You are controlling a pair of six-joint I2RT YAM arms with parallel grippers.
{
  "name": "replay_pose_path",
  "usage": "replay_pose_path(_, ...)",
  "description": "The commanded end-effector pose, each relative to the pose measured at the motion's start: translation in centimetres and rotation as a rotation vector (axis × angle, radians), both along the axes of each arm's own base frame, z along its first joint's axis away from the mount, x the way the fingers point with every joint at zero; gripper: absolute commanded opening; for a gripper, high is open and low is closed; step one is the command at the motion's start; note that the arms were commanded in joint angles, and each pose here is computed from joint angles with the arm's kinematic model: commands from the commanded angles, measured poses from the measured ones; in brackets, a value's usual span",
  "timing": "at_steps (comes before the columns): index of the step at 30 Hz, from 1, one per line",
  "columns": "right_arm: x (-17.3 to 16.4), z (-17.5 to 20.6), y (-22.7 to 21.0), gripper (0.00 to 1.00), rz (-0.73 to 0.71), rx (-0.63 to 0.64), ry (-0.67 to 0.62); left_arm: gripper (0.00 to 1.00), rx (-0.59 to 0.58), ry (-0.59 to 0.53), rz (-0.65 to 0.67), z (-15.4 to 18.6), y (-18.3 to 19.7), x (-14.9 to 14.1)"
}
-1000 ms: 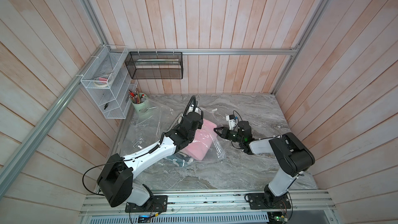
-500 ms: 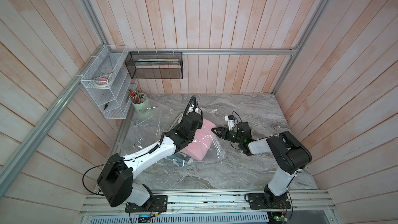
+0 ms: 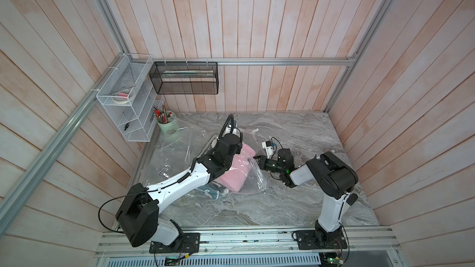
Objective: Take the blanket out of the vacuum bag
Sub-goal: Take out the blanket from the vacuum bag, then place the blanket at the center of the board.
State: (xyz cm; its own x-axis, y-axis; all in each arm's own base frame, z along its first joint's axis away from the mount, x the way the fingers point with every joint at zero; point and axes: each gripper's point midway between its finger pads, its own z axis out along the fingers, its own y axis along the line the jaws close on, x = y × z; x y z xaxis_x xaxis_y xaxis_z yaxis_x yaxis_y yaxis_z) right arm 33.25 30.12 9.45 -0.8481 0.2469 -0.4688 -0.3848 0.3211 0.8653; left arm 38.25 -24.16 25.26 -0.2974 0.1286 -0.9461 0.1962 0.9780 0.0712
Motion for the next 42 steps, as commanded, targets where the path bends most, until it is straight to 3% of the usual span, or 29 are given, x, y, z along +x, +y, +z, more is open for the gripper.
replay_pose_path(1,-0.9,3.7,0.6,0.00,0.056,0.092,-0.089,0.00,0.006,-0.025,0.020,0.7,1.0,-0.1)
replay_pose_path(6,-1.1,5.7,-1.1,0.00,0.032,0.066,-0.096,0.00,0.015,-0.029,0.033,0.6,1.4,-0.2)
replay_pose_path(10,-0.8,6.5,-3.0,0.00,-0.008,-0.057,-0.110,0.00,0.023,-0.037,0.046,0.7,1.7,-0.2)
replay_pose_path(18,3.0,8.4,-11.4,0.00,-0.259,-0.259,-0.163,0.00,0.019,-0.047,0.035,0.4,1.2,0.2)
replay_pose_path(22,5.9,8.6,-16.3,0.00,-0.365,-0.261,-0.158,0.00,0.010,-0.026,0.024,0.1,1.0,0.1)
replay_pose_path(32,13.7,7.6,-23.7,0.00,-0.481,-0.235,-0.156,0.00,-0.009,-0.029,0.053,0.5,2.3,-0.9)
replay_pose_path(37,16.9,4.0,-29.7,0.00,-0.624,-0.222,-0.116,0.00,0.004,-0.024,0.048,-0.1,2.3,-0.9)
replay_pose_path(42,16.4,0.2,-36.4,0.00,-0.767,-0.107,-0.021,0.00,0.013,-0.023,0.042,0.0,2.2,-0.9)
